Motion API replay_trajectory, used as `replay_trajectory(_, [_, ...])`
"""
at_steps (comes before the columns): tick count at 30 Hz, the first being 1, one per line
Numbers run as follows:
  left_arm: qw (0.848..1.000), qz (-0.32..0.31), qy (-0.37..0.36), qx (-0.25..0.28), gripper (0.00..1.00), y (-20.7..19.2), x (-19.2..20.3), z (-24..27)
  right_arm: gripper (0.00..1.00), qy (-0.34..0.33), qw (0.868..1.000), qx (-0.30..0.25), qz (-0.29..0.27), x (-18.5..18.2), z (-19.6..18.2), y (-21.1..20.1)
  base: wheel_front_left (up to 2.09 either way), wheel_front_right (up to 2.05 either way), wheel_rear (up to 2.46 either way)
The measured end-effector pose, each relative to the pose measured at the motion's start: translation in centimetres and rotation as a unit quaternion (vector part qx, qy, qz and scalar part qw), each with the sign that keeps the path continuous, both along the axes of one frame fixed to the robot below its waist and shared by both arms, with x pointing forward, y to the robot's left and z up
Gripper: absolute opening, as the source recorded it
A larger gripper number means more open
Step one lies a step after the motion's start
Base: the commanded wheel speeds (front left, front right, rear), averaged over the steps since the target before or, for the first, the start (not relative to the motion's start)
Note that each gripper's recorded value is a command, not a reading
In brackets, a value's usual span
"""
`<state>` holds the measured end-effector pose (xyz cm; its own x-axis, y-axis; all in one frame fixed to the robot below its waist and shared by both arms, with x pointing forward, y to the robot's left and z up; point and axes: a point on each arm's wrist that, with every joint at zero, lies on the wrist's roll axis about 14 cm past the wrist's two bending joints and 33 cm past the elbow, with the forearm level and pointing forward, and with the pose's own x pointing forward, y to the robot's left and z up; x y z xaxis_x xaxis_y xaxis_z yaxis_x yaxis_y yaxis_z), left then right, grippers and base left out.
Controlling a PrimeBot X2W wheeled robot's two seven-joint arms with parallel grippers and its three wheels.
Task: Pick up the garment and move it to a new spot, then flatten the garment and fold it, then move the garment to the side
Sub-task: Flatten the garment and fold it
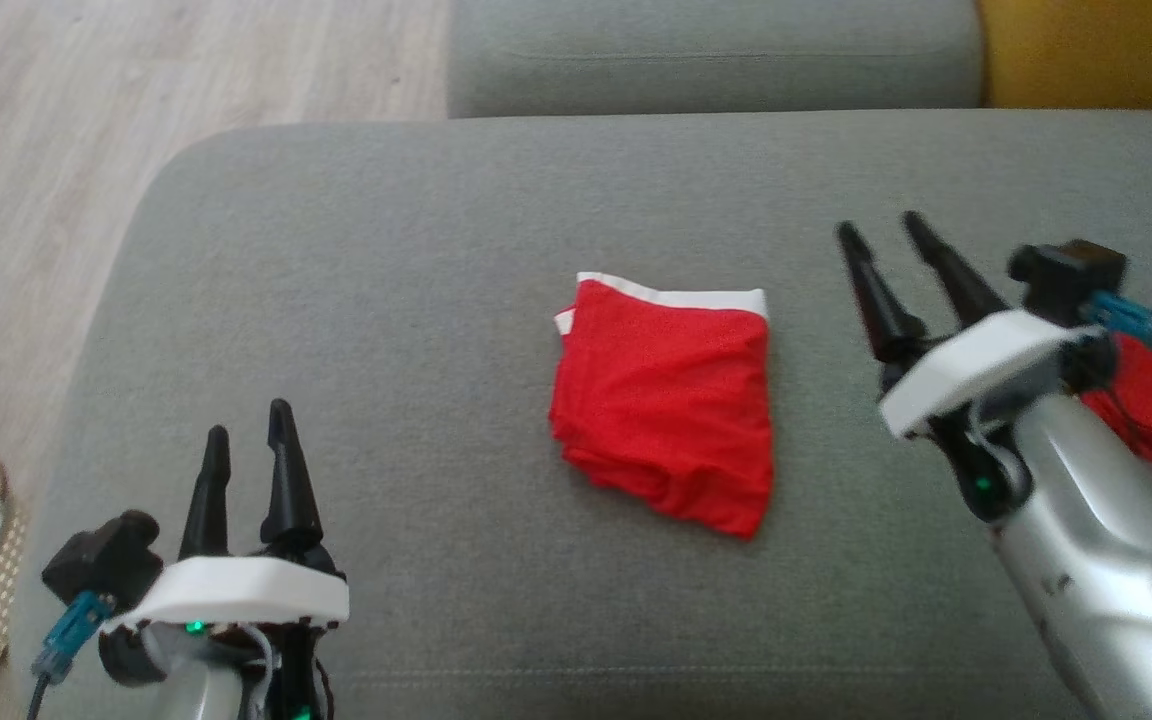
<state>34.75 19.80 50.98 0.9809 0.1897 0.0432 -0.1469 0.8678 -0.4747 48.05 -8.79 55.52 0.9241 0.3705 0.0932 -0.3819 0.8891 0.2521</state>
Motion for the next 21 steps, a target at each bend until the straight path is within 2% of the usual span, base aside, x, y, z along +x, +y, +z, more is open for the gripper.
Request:
replay_trajectory(3, [1.000, -0.012, -0.012, 0.007, 1.00, -0.7, 0.5, 0.7, 1.00, -0.034, 0.998, -0.025, -0.045, -1.4, 0.4, -3.3, 0.00, 0.00, 0.00])
replay_trajectory(4, [1.000, -0.012, -0.012, 0.007, 1.00, -0.7, 0.5, 0.7, 1.00, -0.034, 0.998, -0.025, -0.045, -1.4, 0.4, -3.3, 0.00, 0.00, 0.00])
replay_trajectory(9, [0.999, -0.028, -0.018, 0.025, 1.00, -1.6, 1.0, 1.1, 1.00, -0.047, 0.992, -0.021, -0.119, -5.2, -0.8, -6.6, 0.00, 0.00, 0.00])
replay_trajectory(15, [0.998, -0.043, -0.014, 0.048, 1.00, -2.4, 1.4, 0.9, 1.00, -0.082, 0.984, -0.067, -0.146, -7.7, 0.0, -7.5, 0.00, 0.00, 0.00])
replay_trajectory(21, [0.995, -0.071, 0.013, 0.073, 1.00, -4.0, 0.8, -1.0, 1.00, -0.061, 0.984, -0.076, -0.150, -9.0, -1.7, -7.8, 0.00, 0.00, 0.00])
